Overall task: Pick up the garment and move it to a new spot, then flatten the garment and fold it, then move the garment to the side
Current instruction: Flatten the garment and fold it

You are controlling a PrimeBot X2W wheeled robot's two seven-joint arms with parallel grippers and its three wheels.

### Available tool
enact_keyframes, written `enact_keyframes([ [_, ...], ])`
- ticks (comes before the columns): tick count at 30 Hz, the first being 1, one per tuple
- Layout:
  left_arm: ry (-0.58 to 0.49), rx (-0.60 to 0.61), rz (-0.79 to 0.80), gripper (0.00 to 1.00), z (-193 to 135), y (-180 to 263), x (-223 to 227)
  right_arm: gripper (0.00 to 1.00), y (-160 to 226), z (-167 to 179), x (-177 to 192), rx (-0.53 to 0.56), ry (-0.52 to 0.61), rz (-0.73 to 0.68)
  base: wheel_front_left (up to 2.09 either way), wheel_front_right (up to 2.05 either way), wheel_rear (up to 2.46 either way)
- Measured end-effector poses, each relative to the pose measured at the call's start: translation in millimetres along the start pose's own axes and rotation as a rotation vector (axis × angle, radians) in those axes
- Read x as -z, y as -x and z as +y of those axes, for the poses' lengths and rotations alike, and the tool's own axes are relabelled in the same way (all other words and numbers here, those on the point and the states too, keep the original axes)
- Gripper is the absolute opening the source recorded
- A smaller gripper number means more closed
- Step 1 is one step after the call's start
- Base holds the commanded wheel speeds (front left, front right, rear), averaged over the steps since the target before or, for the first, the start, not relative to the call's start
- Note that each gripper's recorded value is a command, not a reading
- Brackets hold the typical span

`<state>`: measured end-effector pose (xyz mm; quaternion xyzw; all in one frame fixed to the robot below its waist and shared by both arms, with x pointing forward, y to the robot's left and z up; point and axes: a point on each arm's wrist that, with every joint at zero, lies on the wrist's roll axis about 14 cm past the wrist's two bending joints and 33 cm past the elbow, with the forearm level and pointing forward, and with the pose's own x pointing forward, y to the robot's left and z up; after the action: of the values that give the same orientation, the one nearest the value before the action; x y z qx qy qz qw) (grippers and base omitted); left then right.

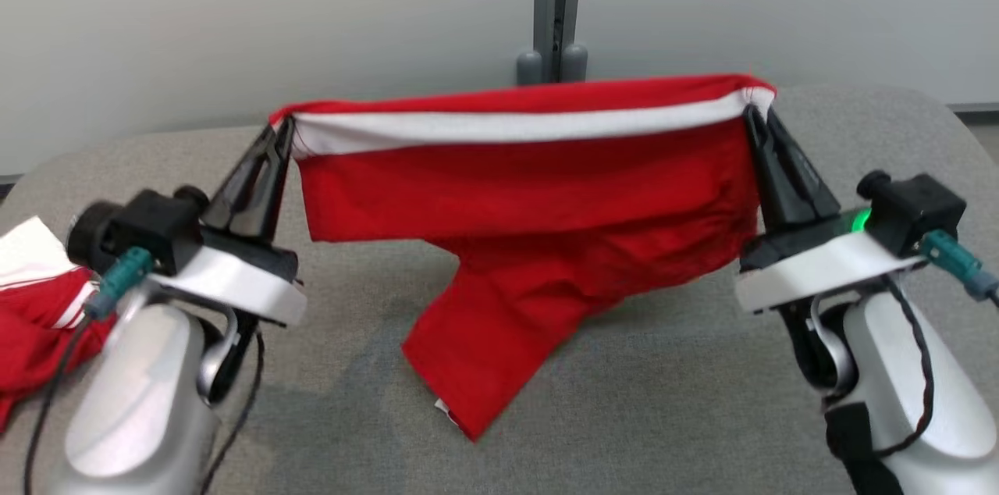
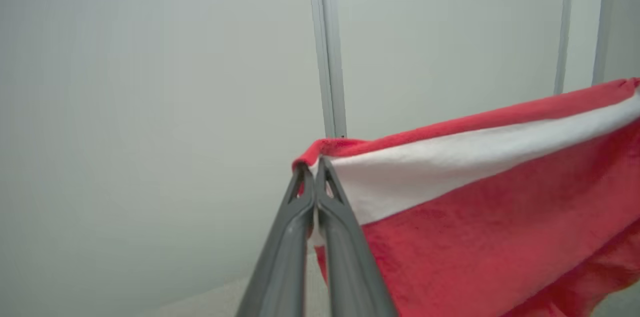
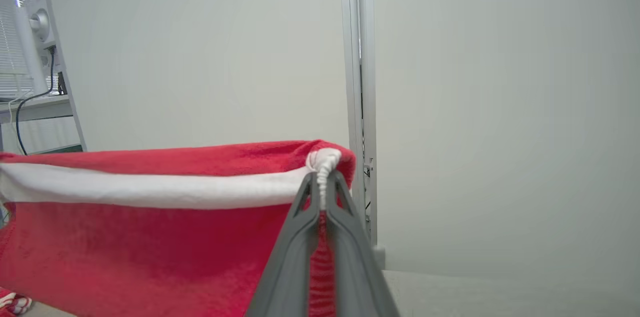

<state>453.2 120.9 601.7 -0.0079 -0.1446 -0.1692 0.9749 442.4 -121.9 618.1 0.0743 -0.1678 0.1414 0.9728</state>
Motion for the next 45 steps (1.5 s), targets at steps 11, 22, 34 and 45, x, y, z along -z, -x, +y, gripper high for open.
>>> enact_keyframes([
  [11,-0.236,0.009,-0.188,0.00,39.0,-49.9,-98.4,0.00,-67.2,22.0,-78.9,-0.121,0.068,-0.189,0.00,0.00,0.00],
  [22,-0.314,-0.032,-0.208,0.00,73.4,-132.4,-92.7,0.00,-164.1,10.8,-72.5,-0.147,0.161,-0.225,0.00,0.00,0.00],
  [34,-0.201,-0.080,-0.037,0.00,88.2,-161.1,30.2,0.00,-214.0,-17.3,55.0,-0.145,0.224,-0.042,0.00,0.00,0.00],
  [45,0.052,-0.179,0.329,0.00,57.4,-32.5,167.4,0.00,-72.8,-9.2,188.9,-0.171,0.083,0.349,0.00,0.00,0.00],
])
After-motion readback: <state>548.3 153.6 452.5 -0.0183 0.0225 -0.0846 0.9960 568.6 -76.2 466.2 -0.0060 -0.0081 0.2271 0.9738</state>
